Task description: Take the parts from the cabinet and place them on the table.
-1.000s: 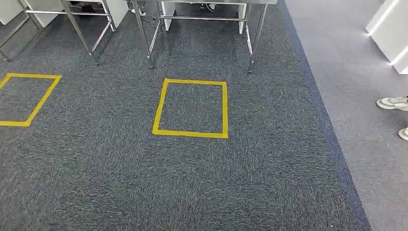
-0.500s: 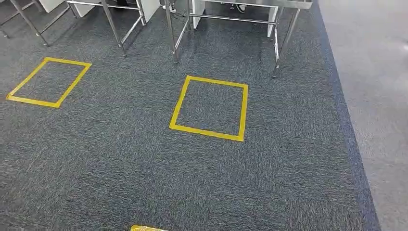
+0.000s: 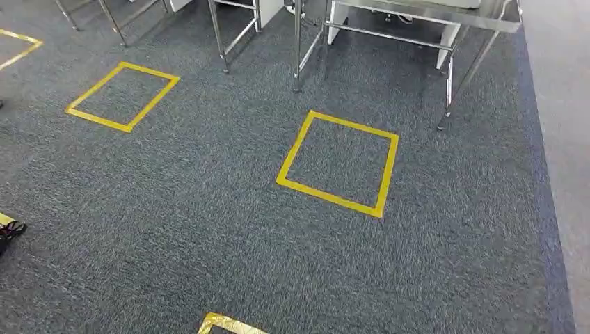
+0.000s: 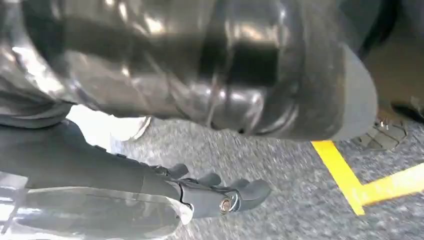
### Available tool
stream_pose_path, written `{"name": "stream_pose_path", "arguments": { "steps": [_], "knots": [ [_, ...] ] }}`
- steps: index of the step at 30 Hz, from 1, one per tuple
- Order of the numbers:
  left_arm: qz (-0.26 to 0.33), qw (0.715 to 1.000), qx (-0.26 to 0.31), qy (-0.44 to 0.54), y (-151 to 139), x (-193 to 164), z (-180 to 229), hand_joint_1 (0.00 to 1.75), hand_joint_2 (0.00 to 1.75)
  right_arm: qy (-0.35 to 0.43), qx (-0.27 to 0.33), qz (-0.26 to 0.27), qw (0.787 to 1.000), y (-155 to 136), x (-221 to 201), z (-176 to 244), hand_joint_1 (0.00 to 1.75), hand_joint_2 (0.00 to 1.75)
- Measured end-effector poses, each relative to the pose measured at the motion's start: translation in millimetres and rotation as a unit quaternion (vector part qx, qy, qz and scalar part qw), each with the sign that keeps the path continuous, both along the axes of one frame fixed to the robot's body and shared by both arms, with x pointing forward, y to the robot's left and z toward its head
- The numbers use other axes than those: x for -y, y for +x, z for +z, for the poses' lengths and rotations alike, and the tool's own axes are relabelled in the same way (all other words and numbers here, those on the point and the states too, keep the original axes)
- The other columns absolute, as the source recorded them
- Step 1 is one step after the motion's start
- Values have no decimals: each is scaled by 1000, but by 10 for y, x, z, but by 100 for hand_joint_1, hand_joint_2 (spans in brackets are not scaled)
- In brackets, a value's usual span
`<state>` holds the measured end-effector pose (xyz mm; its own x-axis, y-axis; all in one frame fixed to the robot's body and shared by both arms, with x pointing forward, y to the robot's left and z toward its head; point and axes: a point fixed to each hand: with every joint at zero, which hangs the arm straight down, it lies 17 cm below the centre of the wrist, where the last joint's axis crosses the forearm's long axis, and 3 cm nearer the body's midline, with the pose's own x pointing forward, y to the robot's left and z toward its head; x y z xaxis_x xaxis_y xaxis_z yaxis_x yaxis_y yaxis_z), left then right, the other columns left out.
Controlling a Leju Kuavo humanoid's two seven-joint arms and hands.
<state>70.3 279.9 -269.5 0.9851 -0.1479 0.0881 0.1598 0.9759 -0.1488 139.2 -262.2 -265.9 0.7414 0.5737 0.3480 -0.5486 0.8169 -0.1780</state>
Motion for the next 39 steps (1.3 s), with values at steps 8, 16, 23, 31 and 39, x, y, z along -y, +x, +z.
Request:
{"name": "stream_pose_path", "arguments": {
  "steps": [8, 16, 23, 31, 39],
  "knots": [
    [0, 1000, 0, -2, 9, 4, 4, 0, 0, -1, -1, 3, 1000, 4, -2, 0, 0, 0],
    [-2, 1000, 1, 0, 14, -14, 4, 0, 0, -2, 0, 5, 1000, 13, -4, 2, 0, 0],
    [-1, 1000, 1, 1, 10, -23, 3, 0, 0, -2, 0, 7, 1000, 23, -6, 4, 0, 0],
    [2, 1000, 2, 1, 26, -5, 2, 0, 0, -8, -2, 9, 1000, -14, 31, -7, 0, 0],
    [2, 1000, 2, 2, 34, -18, 3, 0, 0, -7, -3, 11, 1000, -15, 24, -8, 0, 0]
  ]
}}
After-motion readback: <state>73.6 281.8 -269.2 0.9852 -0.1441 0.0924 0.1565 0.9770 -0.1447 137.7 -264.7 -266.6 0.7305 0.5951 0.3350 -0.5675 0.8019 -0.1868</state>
